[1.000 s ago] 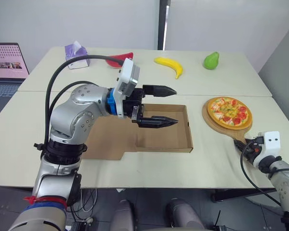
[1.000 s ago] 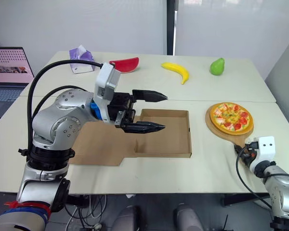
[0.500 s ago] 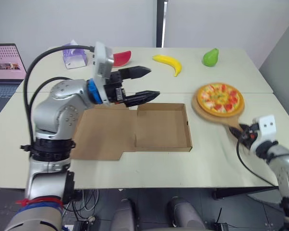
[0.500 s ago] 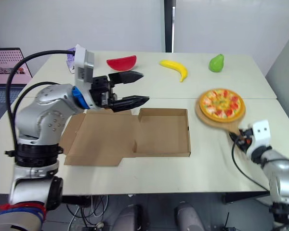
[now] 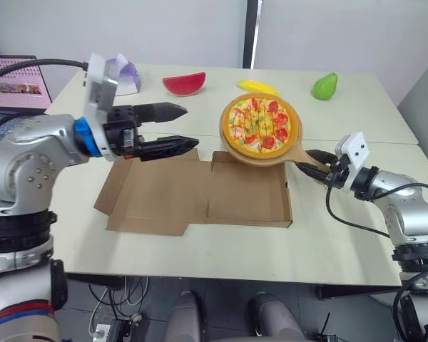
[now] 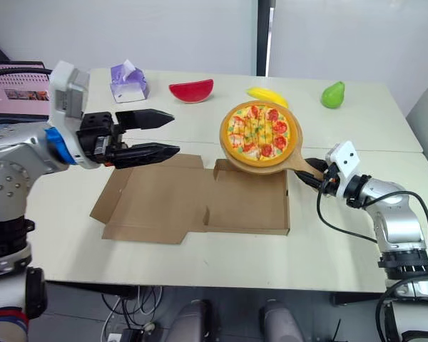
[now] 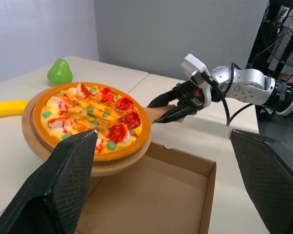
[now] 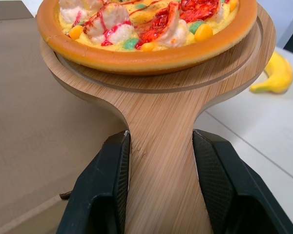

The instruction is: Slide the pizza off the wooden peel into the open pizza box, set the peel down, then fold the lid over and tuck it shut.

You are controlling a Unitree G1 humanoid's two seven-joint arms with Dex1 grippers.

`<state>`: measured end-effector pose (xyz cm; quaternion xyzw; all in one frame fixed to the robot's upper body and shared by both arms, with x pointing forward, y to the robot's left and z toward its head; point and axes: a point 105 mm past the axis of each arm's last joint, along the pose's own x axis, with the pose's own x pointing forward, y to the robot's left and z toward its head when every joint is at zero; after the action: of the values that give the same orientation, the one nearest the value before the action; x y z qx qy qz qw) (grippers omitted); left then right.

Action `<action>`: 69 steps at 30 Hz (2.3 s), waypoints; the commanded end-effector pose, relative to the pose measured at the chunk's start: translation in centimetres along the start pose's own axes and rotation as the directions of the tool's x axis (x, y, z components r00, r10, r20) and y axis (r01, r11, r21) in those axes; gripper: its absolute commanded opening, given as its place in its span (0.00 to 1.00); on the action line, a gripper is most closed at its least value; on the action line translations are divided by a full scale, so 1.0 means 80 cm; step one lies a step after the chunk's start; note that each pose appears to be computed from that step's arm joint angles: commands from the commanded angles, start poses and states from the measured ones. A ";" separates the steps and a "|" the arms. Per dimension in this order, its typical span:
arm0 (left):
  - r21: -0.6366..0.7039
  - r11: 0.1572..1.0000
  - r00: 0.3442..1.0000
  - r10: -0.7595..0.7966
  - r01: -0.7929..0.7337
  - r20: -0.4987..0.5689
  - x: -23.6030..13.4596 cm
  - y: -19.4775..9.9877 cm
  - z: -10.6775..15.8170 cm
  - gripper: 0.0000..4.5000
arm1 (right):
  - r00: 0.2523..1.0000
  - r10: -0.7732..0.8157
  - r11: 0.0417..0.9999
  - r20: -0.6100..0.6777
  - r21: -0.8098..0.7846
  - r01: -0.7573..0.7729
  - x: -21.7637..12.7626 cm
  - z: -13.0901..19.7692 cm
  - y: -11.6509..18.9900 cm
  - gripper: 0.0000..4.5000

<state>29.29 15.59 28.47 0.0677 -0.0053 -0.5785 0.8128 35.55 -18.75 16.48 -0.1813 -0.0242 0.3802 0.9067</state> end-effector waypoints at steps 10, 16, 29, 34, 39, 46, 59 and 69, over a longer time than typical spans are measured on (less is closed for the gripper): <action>0.060 0.998 0.999 0.023 -0.021 -0.031 -0.017 0.001 0.009 1.00 | 0.994 0.003 0.972 0.112 -0.232 0.023 -0.006 0.036 -0.010 0.38; 0.065 0.998 0.999 0.011 -0.009 -0.039 -0.017 0.001 0.006 1.00 | 0.992 -0.020 0.962 0.123 -0.268 0.053 -0.008 0.038 -0.013 0.38; 0.073 0.997 0.999 -0.003 0.006 -0.048 -0.015 0.004 0.003 1.00 | 0.987 -0.069 0.940 0.146 -0.321 0.114 -0.011 0.041 -0.024 0.38; 0.078 0.997 0.999 -0.010 0.014 -0.050 -0.013 0.005 0.004 1.00 | 0.988 -0.092 0.933 0.126 -0.335 0.129 -0.009 0.033 -0.025 0.38; 0.077 0.997 0.999 -0.012 0.016 -0.051 -0.013 0.006 0.002 1.00 | 0.967 -0.179 0.877 0.182 -0.416 0.241 -0.014 0.050 -0.043 0.38; 0.090 0.996 0.999 -0.021 0.025 -0.048 -0.009 0.010 0.003 1.00 | 0.902 -0.297 0.720 0.313 -0.546 0.427 -0.029 0.094 -0.075 0.38; 0.121 0.964 0.968 -0.245 0.237 0.056 0.050 -0.011 0.032 1.00 | 0.788 -0.615 0.788 -0.026 0.005 0.616 -0.131 0.021 -0.065 0.38; 0.127 0.914 0.919 -0.393 0.385 0.040 0.083 -0.029 0.021 1.00 | 0.730 -0.581 0.659 -0.360 0.318 0.682 -0.153 -0.064 0.012 0.38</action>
<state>29.42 8.42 28.73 0.0817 -0.0366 -0.7254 0.6825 26.82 -28.80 9.56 0.0179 0.1563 0.0022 0.9875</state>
